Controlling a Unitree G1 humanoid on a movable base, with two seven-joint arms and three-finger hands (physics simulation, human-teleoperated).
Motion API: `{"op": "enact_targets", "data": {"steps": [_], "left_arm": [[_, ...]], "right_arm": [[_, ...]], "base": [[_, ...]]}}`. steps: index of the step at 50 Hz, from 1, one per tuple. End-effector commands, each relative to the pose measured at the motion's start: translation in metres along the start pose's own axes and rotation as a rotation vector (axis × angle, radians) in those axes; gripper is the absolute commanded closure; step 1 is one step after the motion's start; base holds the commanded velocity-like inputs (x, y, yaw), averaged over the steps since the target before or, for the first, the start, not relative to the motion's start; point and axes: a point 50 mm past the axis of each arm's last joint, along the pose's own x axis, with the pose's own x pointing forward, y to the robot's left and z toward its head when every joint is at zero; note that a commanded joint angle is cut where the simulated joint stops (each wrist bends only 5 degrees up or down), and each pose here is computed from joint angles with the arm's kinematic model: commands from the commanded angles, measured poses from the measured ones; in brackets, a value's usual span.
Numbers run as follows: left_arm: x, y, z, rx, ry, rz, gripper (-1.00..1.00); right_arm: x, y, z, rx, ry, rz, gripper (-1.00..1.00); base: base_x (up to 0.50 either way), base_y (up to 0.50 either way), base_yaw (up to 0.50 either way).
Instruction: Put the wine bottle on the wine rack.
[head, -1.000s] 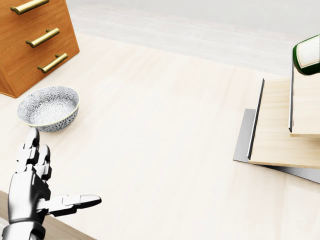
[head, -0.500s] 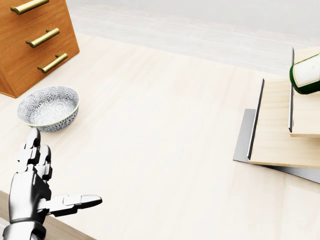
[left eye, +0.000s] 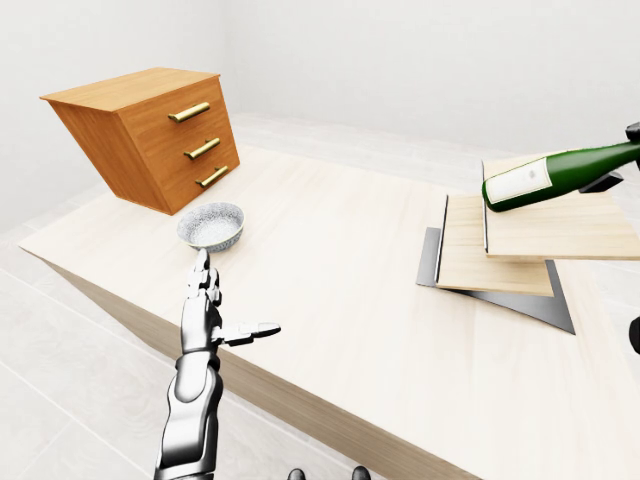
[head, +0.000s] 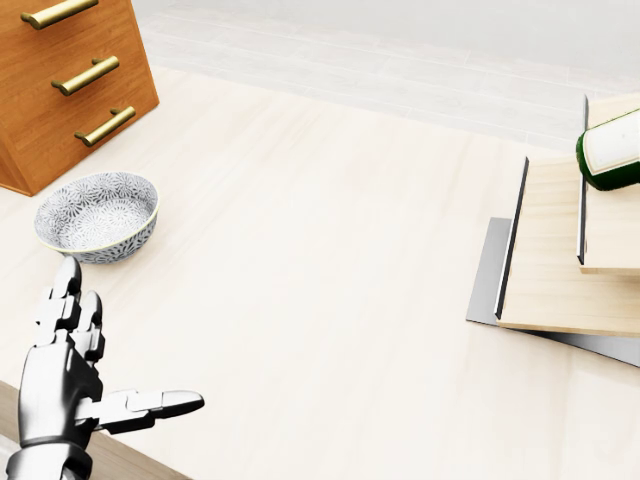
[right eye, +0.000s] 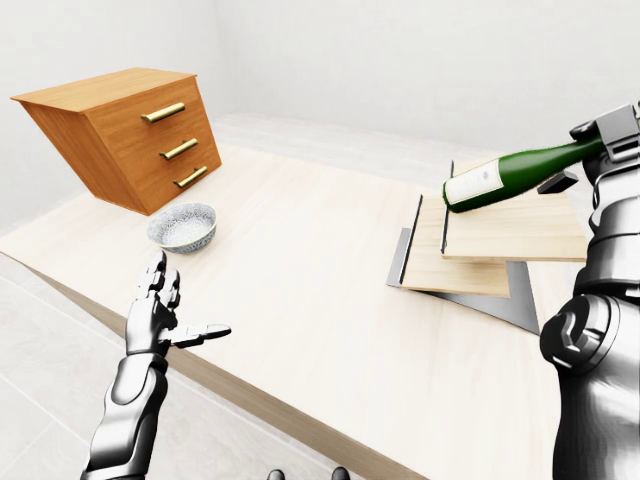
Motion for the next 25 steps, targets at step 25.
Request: {"op": "enact_targets", "data": {"steps": [25], "left_arm": [[0.0005,-0.0003,-0.0043,-0.001,0.005,-0.003,-1.00]], "right_arm": [[-0.0005,-0.0125,-0.0125,-0.057,0.033,-0.077,1.00]], "base": [[0.00,0.00,0.00]]}}
